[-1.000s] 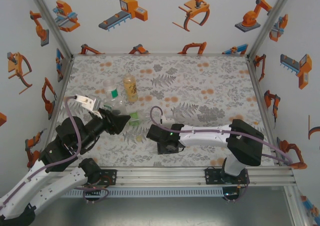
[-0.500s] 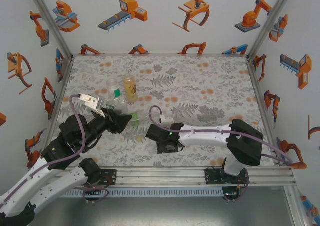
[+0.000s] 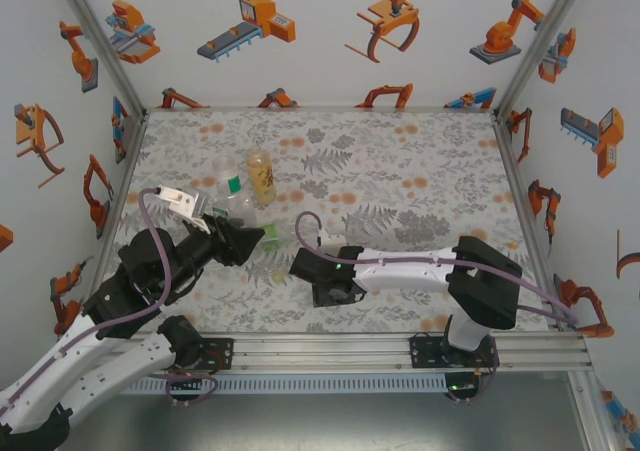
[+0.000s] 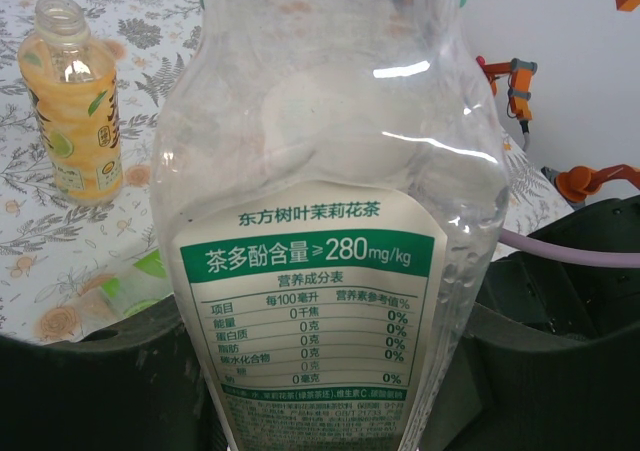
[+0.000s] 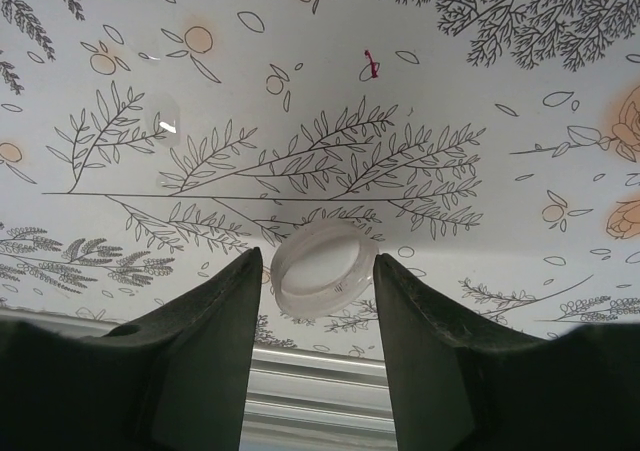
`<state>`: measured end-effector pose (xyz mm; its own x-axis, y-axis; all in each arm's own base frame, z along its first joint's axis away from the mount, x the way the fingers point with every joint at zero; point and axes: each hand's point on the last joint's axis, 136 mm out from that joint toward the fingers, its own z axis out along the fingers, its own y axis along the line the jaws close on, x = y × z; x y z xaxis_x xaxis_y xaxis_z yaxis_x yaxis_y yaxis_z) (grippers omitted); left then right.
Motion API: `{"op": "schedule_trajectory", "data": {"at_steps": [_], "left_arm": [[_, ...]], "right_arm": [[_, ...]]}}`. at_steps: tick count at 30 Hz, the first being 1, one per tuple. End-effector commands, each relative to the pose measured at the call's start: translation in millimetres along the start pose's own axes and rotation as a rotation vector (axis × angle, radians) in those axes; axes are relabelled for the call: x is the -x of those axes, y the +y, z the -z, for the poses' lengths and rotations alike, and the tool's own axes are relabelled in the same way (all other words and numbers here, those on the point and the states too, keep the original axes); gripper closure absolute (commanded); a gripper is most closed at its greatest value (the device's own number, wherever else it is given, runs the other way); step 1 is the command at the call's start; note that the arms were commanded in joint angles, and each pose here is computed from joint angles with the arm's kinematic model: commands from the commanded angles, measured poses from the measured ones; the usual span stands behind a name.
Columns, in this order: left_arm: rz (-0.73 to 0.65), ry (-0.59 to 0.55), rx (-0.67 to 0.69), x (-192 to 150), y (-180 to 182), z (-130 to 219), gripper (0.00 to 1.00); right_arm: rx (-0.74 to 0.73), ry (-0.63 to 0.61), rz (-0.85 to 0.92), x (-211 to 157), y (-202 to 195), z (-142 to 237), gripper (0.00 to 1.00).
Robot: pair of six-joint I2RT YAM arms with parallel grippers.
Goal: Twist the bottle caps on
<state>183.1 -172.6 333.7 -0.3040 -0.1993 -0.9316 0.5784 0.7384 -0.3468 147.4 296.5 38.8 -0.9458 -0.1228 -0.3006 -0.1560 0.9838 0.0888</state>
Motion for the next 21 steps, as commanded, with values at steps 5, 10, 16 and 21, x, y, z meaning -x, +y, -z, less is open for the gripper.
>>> {"op": "schedule_trajectory", "data": {"at_steps": [5, 10, 16, 21], "left_arm": [[0.021, -0.034, -0.021, 8, -4, 2, 0.92], [0.022, -0.033, -0.017, 7, -3, 2, 0.92], [0.022, -0.033, -0.016, 7, -3, 2, 0.92], [0.022, -0.033, -0.016, 7, -3, 1, 0.92]], "right_arm": [[-0.005, 0.012, 0.005, 0, 2, -4, 0.52], [0.004, 0.028, -0.022, -3, -3, -10, 0.57], [0.029, 0.056, -0.091, -8, -14, -22, 0.69], [0.065, 0.062, -0.157, -12, -25, -27, 0.78]]}}
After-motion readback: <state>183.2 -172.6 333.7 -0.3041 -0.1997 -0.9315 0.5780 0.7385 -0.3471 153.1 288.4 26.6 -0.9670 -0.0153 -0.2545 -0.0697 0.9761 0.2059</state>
